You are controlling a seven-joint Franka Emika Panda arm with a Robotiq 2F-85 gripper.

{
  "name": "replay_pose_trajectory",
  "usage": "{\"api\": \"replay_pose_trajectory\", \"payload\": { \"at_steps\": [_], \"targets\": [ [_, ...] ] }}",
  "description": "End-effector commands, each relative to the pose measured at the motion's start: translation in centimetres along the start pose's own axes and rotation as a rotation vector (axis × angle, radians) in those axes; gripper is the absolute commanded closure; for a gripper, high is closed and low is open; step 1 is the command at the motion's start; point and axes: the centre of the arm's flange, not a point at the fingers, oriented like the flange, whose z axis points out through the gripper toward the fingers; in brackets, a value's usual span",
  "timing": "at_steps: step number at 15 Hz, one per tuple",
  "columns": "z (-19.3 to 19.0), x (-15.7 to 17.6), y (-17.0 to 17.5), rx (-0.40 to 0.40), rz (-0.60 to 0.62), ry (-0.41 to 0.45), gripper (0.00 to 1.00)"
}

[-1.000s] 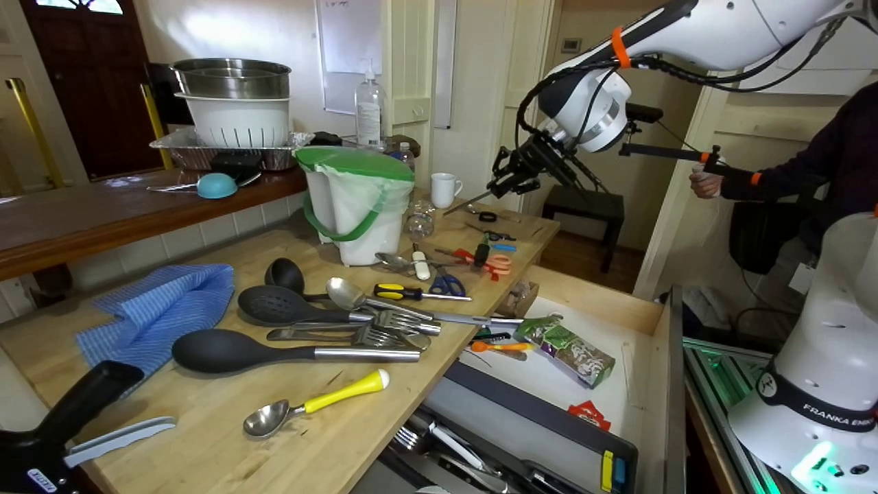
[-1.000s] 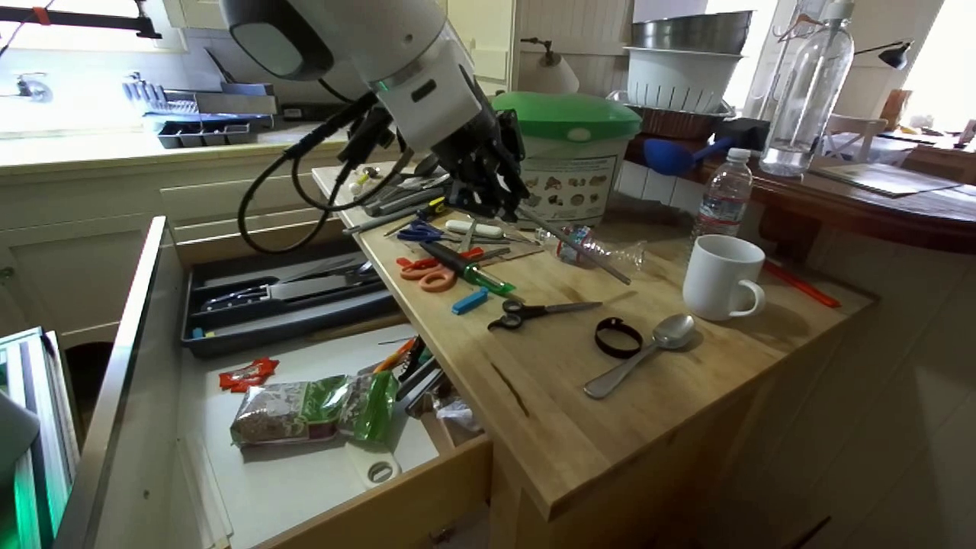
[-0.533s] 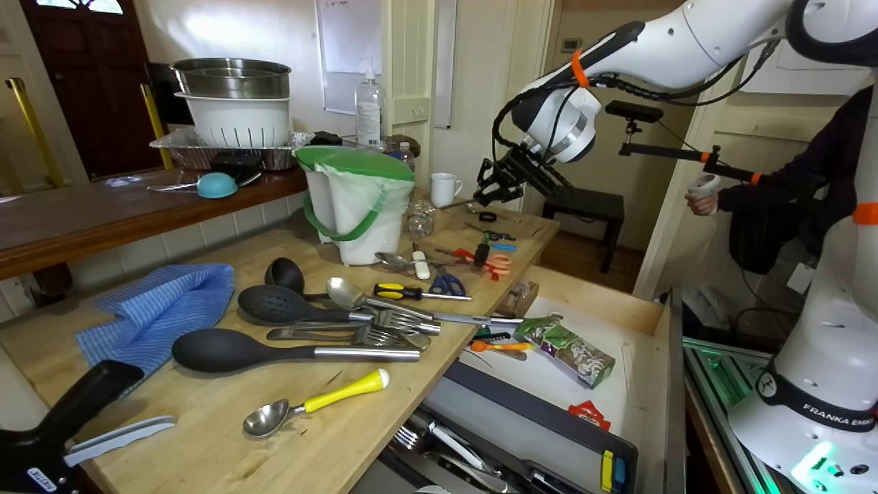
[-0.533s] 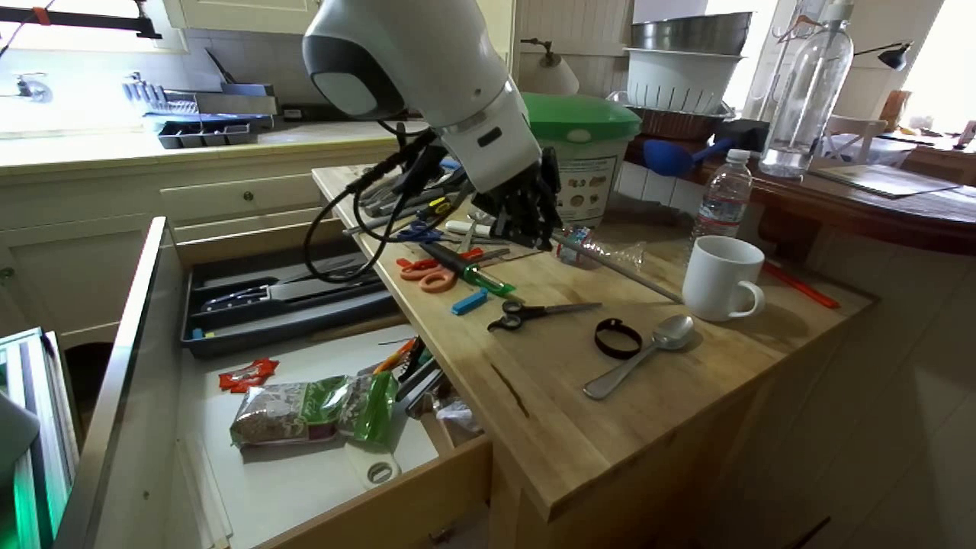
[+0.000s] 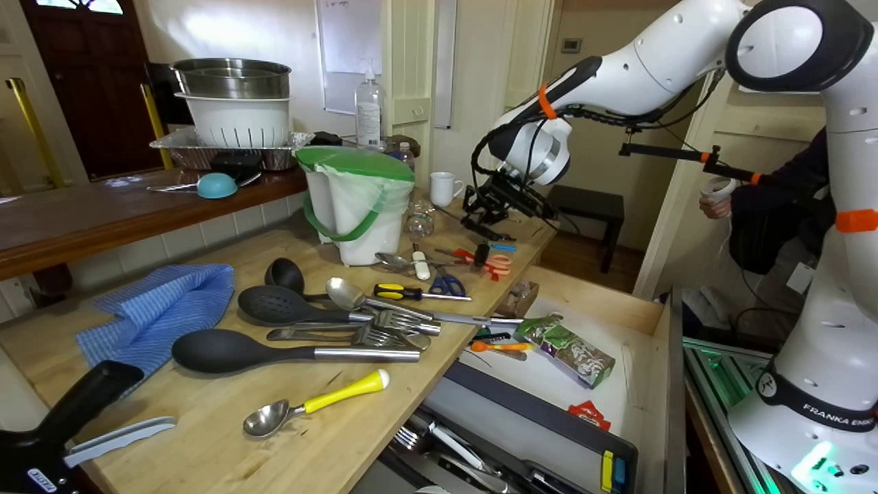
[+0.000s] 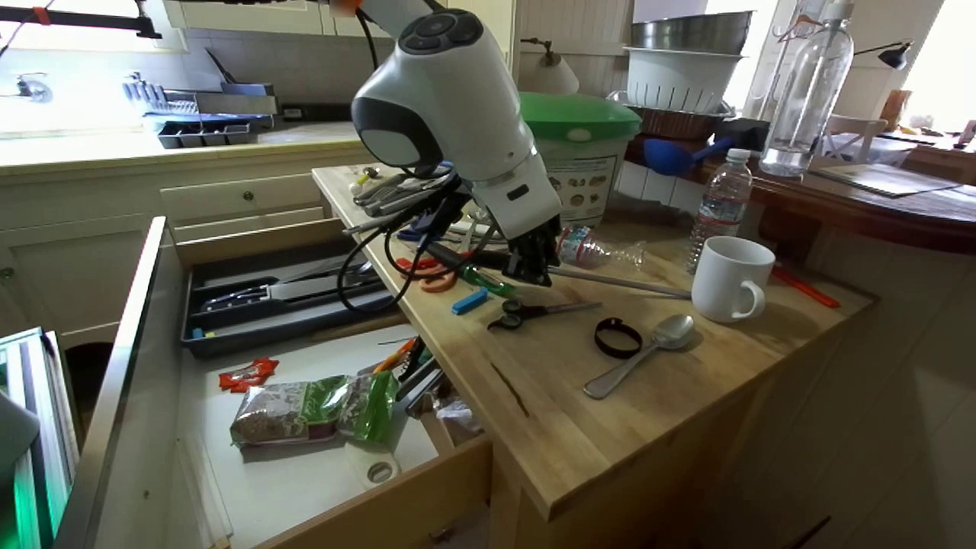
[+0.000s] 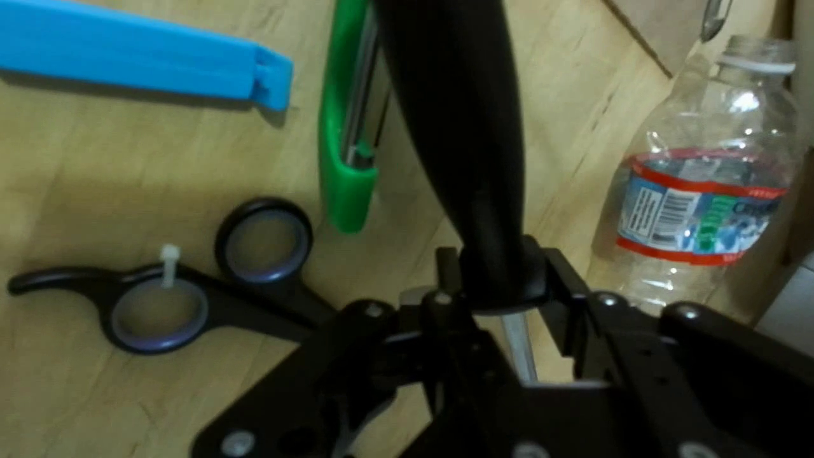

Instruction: Remove the knife sharpener from the drawer

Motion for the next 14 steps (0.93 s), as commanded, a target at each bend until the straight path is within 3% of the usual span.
{"api": "replay_pose_trajectory", "payload": {
  "at_steps": [1,2,3,5,10,14],
  "targets": [
    [1.4,-0.2,-2.0,-0.035,-0.053,-0.044,0.9],
    [1.4,-0.5,-2.4,-0.054,-0.065,-0.041,0.79],
    [1.3,-0.6,-2.7,-0.058,-0.078,-0.042,0.41],
    [0.5,-1.1,-3.4,-0.09,-0.084,-0.032,0.36],
    [-5.6,-2.2,-4.4,-0.205,-0.042,0.046,0.0],
    [-12.0,-2.9,-5.7,-0.327,-0.079,0.085,0.0]
  ]
}}
